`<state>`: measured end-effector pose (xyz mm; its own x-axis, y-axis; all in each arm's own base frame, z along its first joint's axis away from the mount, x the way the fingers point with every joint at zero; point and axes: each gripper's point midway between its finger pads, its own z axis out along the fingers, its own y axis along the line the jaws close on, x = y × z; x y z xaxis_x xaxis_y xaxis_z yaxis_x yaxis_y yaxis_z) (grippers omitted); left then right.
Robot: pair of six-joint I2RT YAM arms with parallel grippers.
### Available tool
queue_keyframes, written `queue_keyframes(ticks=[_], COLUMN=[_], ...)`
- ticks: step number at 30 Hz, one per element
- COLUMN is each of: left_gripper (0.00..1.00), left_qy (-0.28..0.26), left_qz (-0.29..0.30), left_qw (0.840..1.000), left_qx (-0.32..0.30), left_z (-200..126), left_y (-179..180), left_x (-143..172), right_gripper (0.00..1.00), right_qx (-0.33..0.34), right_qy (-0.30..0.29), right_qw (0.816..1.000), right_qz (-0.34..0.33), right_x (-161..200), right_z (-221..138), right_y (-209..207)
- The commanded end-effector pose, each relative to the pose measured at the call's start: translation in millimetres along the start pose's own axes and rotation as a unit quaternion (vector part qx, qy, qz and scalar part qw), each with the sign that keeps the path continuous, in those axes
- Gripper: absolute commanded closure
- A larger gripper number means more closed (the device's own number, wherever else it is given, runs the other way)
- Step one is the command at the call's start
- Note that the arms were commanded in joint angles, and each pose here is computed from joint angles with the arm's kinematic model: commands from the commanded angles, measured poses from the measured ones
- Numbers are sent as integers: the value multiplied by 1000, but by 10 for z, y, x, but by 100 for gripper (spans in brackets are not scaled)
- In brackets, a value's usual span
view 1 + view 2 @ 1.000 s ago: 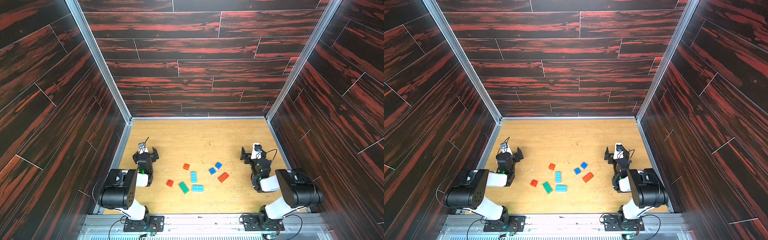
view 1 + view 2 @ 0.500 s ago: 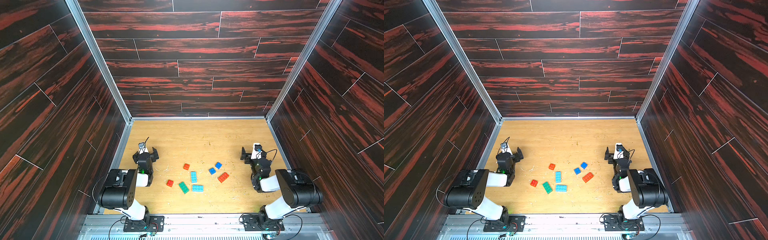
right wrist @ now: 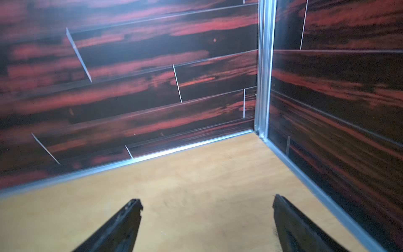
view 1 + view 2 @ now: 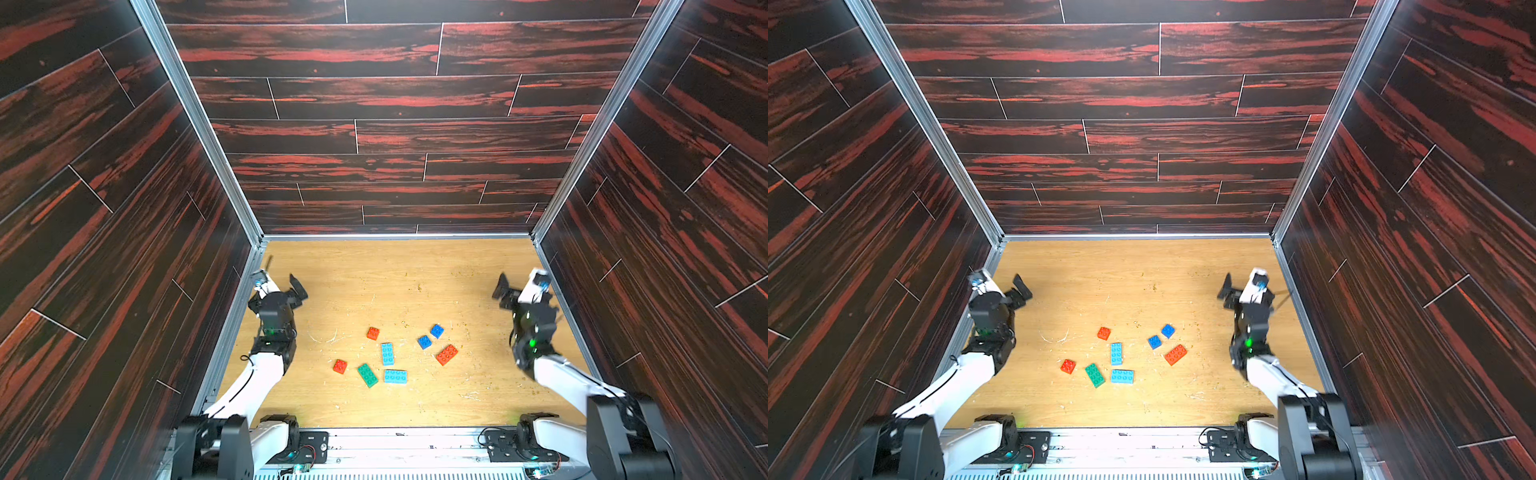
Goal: Assemble a heart with lego
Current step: Adjust the lego brick at the center of the board.
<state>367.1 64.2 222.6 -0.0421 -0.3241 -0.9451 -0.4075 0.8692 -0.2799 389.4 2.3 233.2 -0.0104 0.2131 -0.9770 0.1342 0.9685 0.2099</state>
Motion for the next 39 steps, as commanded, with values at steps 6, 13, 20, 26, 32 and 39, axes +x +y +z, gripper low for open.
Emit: queue_keyframes(ticks=[6, 13, 20, 26, 32, 39], left_gripper=[0, 0, 0, 1, 5, 7], left_qy=[93, 237, 387, 463, 513, 519], left_qz=[-106, -101, -30, -5, 25, 43], left_qw=[990, 965, 912, 870, 836, 830], left_qx=[-6, 57, 134, 173, 192, 198], left_z=[-215, -534, -1149, -1507, -1616, -1427], left_y=[100, -232, -751, -1153, -1492, -1777], left_x=[396, 752, 1340, 1773, 2240, 2514], right_gripper=[2, 4, 6, 4, 2, 2], right_qx=[-6, -123, -201, -208, -221, -201], right_qy=[170, 251, 330, 404, 430, 426], right_qw=[984, 960, 918, 884, 869, 874], right_qz=[56, -26, -92, -108, -107, -123], right_x=[508, 697, 1016, 1370, 1569, 1603], right_z=[-28, -256, -849, -1274, -1469, -1433], right_y=[68, 969, 1641, 1690, 1652, 1555])
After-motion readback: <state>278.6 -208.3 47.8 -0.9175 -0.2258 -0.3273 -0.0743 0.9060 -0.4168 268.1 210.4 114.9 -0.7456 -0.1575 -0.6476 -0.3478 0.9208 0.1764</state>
